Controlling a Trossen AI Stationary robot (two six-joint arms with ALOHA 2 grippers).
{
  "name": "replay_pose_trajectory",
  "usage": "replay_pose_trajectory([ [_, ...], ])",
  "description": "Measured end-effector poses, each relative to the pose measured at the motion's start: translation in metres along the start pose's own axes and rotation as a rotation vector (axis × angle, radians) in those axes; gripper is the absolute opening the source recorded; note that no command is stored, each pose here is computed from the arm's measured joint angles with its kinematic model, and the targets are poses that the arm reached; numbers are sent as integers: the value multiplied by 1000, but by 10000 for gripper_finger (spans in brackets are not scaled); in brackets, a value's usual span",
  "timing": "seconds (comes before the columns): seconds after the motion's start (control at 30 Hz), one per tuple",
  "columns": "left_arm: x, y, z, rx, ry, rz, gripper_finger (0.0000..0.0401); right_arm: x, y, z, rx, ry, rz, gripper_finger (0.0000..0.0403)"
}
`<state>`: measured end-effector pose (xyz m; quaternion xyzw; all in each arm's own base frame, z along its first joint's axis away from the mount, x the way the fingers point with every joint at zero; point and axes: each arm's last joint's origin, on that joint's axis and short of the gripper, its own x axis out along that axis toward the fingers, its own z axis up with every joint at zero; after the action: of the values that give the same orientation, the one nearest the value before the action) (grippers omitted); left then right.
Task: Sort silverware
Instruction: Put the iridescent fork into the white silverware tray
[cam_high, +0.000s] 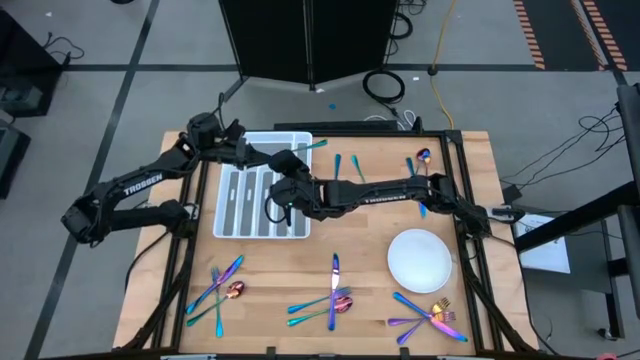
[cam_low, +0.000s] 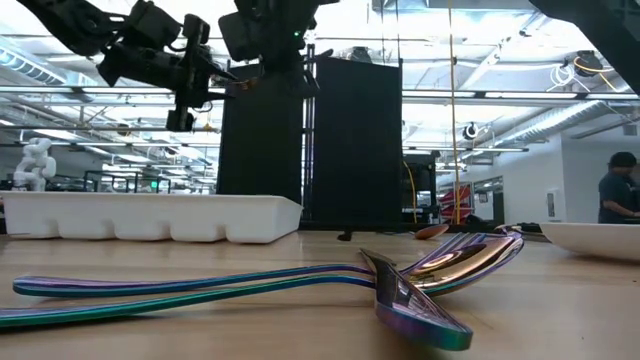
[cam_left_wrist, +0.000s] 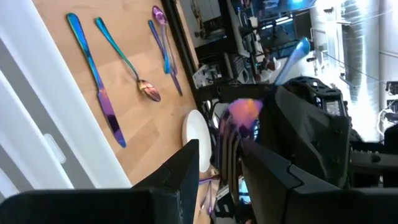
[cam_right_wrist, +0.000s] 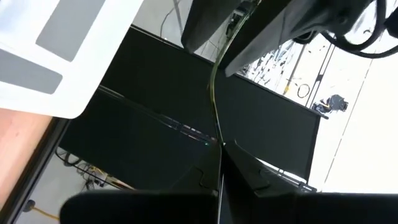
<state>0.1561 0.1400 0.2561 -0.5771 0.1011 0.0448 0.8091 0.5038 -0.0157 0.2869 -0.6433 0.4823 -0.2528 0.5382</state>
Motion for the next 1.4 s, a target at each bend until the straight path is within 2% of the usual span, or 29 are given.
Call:
replay_pose_trajectory([
  [0.13, 0, 0, 0, 2, 0, -1, 110, 3, 0, -2, 5, 7, 2, 0],
  [0.47, 0, -3, 3, 34, -36, -12, 30, 2, -1, 0, 20, -43, 5, 0],
  [0.7, 0, -4, 3, 57, -41, -16, 7, 4, -1, -1, 32, -39, 7, 0],
  [0.93, 0, -3, 3, 118, -50, -9, 3, 4, 0, -1, 43, -59, 14, 6],
  [1.13, 0, -3, 4, 125, -70, 1, 2, -4, 1, 6, 15, -186, 26, 42],
  [1.4, -10, -2, 15, 186, -175, 16, 1, -22, -2, 11, 52, -281, 38, 133],
])
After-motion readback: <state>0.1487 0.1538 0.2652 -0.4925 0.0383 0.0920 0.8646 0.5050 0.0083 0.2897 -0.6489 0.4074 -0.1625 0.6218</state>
